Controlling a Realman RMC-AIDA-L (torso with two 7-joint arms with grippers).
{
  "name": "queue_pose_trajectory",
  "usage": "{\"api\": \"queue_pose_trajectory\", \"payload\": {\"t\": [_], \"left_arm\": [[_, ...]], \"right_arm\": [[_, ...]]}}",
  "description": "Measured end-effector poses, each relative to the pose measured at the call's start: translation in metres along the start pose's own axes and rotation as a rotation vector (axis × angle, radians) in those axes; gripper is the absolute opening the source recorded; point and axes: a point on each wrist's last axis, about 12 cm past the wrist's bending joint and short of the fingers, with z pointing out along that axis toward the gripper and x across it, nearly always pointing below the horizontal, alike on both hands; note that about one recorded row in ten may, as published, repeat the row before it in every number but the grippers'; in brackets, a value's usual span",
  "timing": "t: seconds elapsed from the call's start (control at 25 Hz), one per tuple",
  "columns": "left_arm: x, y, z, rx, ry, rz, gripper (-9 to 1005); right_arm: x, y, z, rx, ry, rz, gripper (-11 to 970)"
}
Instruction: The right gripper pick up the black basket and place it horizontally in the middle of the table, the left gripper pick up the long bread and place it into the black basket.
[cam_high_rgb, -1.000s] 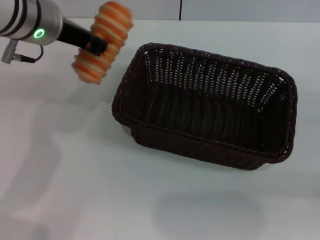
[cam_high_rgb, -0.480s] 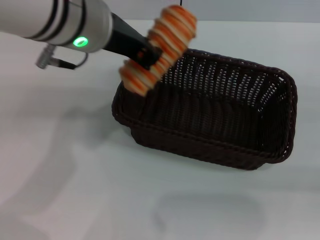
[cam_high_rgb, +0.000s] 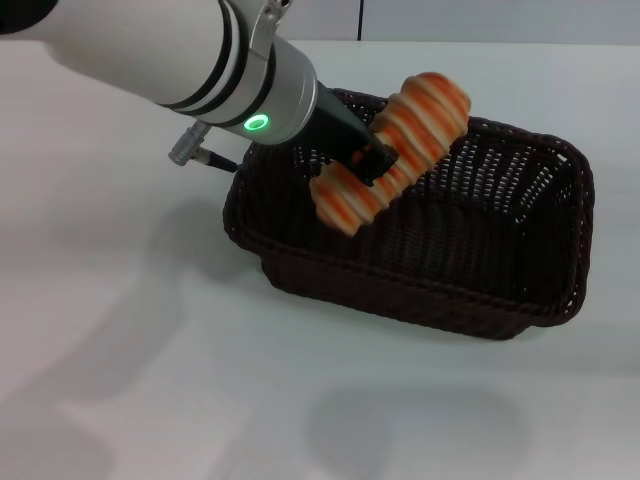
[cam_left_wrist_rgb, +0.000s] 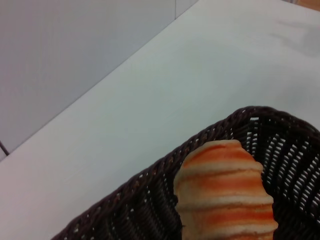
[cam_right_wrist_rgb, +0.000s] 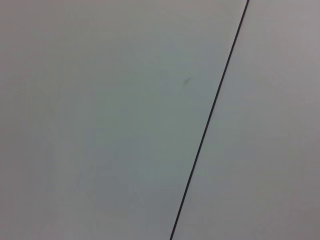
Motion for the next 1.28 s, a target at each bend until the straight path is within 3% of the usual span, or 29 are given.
{"api": "queue_pose_trajectory", "payload": {"t": [0.32,0.52,0.92,1.04,1.16,1.2,1.28], "left_arm": [[-0.006,0.004,-0.003,0.055,-0.039,-0.030,195],[-0.005,0.003,0.000,0.096,-0.041,-0.038,253],[-0.007,0.005,0.001,0.077,-0.054,-0.034,493],[-0.007,0.013,-0.002,0.014,-0.078,-0.037,635],[-0.003,0.046,-0.027,-0.200,-0.253,-0.094,732],[-0.003,0.046,-0.027,-0.200,-0.253,-0.094,756],[0.006,0.067,-0.049,-0.344,-0.414,-0.126,805]], "right_arm": [[0.003,0.000,0.001,-0.002,0.009,-0.003,471],[0.003,-0.001,0.002,0.001,0.007,-0.002,471],[0.004,-0.001,0.001,0.001,0.010,0.000,470],[0.005,0.000,0.000,0.000,0.013,0.001,470],[0.006,0.000,-0.001,0.002,0.018,0.018,471],[0.006,0.000,-0.001,0.002,0.018,0.018,471],[0.007,0.001,-0.001,-0.003,0.026,0.044,471]]}}
